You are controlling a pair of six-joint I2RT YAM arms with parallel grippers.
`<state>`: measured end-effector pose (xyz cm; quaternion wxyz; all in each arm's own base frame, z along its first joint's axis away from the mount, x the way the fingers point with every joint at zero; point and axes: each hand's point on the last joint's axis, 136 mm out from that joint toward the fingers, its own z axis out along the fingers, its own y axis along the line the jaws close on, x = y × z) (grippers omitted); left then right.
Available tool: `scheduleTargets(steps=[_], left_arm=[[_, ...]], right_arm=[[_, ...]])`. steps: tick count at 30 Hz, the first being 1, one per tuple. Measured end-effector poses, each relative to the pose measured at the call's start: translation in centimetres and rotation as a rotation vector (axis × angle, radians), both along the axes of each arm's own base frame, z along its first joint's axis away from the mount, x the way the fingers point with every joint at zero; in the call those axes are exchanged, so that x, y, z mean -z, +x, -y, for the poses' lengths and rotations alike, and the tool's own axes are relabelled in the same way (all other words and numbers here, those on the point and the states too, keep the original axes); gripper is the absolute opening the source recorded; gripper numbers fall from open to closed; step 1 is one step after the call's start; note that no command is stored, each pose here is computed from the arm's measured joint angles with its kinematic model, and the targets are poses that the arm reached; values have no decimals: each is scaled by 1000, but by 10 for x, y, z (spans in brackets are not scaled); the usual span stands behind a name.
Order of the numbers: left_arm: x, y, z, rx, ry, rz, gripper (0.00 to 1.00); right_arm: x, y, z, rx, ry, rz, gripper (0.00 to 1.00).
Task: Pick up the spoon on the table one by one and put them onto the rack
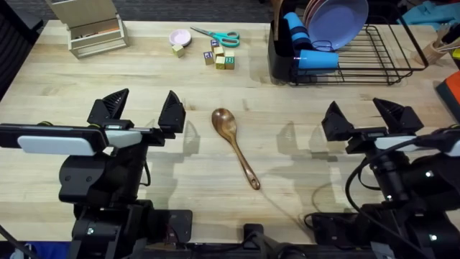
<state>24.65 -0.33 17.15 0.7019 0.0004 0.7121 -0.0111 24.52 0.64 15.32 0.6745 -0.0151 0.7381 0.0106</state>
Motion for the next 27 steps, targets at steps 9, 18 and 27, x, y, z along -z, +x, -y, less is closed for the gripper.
scheduleTargets(steps=[9, 18, 27], left_arm=[[1, 0, 0, 0, 0, -2, 993], [0, 0, 0, 0, 0, -2, 993], [16, -1, 0, 0, 0, -68, 993]], right_arm=[[4, 0, 1, 3, -1, -18, 995], [3, 0, 1, 3, -1, -17, 996], [4, -1, 2, 7, -48, -24, 995]])
